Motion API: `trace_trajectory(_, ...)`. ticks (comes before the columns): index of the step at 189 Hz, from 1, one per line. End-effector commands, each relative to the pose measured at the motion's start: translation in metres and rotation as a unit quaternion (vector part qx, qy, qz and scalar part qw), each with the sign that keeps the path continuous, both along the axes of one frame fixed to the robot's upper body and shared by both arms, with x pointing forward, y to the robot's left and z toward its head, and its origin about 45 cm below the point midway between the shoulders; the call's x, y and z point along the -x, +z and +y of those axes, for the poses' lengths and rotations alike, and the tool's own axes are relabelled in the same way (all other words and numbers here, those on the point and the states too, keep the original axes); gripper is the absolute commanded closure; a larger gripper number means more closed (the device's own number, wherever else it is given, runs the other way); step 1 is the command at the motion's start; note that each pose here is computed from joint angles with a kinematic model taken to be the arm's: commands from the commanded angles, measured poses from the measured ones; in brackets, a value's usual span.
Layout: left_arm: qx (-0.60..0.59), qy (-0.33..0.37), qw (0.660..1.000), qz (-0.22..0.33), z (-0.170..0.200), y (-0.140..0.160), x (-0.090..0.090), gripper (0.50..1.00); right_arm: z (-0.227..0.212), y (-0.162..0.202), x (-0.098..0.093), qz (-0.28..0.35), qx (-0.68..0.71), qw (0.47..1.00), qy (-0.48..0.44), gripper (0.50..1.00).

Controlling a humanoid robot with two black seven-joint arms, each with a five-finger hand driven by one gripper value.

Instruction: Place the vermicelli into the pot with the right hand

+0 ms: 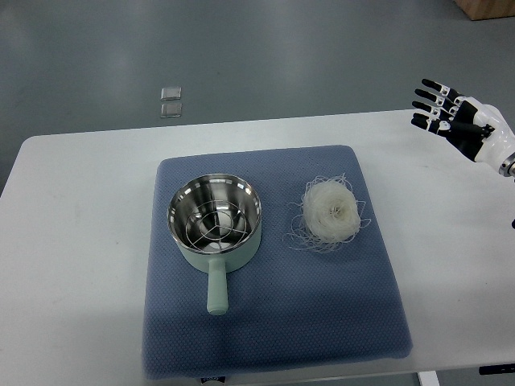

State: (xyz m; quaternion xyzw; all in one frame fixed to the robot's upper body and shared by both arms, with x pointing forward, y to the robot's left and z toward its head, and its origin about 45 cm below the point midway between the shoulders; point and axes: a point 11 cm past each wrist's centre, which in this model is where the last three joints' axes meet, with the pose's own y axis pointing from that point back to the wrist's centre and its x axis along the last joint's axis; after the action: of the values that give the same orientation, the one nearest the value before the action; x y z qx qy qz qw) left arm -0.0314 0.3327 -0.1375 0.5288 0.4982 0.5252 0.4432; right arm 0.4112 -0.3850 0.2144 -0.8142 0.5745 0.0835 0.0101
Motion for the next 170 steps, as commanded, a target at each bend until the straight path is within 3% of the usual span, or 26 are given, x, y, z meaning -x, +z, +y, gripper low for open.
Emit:
trace_trajectory(1, 0.000, 0.000, 1.000, 0.000, 0.000, 0.000, 0.000, 0.500, 0.000, 0.003, 0.001, -0.001, 0.011, 1.000, 0.014, 0.570)
trace_trajectory(99, 0.000, 0.000, 1.000, 0.000, 0.000, 0.000, 0.000, 0.500, 0.036, 0.020, 0.002, -0.031, 0.147, 0.983, 0.107, 0.570)
trace_trajectory(170, 0.000, 0.000, 1.000, 0.000, 0.000, 0.000, 0.000, 0.500, 0.089, 0.039, 0.015, -0.089, 0.406, 0.878, 0.235, 0.570)
